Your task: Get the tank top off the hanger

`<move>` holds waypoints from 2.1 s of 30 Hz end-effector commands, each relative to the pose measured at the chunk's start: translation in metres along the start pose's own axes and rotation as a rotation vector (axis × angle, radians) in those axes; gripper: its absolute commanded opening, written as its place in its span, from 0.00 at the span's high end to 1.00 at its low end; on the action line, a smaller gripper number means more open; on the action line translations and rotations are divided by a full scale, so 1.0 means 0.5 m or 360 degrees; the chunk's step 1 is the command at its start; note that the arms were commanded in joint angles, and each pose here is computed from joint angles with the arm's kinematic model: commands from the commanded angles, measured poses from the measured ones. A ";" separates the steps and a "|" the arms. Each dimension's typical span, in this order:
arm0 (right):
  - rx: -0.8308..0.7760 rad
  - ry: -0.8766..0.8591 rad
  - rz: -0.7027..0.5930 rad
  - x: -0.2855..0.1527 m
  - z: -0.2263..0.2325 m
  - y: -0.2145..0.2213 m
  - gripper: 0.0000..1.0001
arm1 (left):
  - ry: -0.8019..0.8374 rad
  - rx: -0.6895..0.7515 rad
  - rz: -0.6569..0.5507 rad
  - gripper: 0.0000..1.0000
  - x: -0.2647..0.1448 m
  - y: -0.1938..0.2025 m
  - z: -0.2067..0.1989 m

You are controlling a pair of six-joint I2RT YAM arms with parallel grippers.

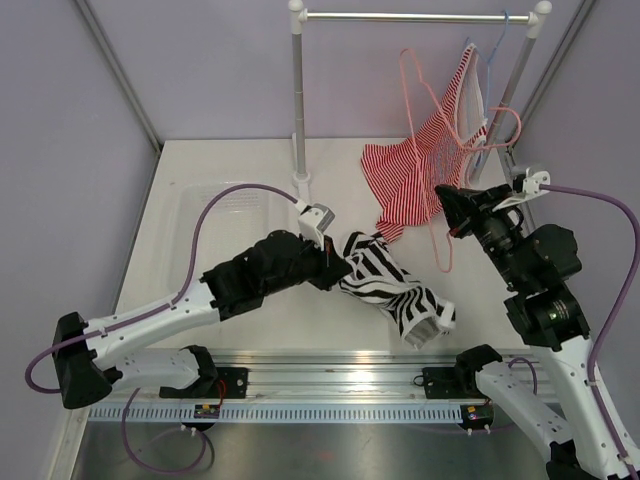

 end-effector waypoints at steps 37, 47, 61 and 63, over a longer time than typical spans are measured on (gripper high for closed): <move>-0.0332 0.0732 0.0475 0.409 -0.123 -0.112 1.00 | -0.1299 0.0524 0.0202 0.01 -0.305 -0.032 0.121; -0.0493 0.0698 0.0436 0.522 -0.175 -0.119 1.00 | -0.1251 0.0456 0.0098 0.01 -0.325 0.047 0.151; -0.0450 0.0732 0.0509 0.568 -0.227 -0.065 1.00 | -0.1137 0.0369 -0.0051 0.01 -0.347 0.045 0.155; -0.0446 0.0738 0.0527 0.563 -0.228 -0.061 1.00 | -0.1151 0.0359 -0.0047 0.01 -0.345 0.043 0.159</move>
Point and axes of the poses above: each gripper's point midway between its finger pads, its own x axis out along the fingers, its own z axis along the line the jaws close on, y = z × x, the point moved 10 cm from there along -x, back along the fingers, and after that the axes turned 11 degrees about x, right-handed, at the moved point
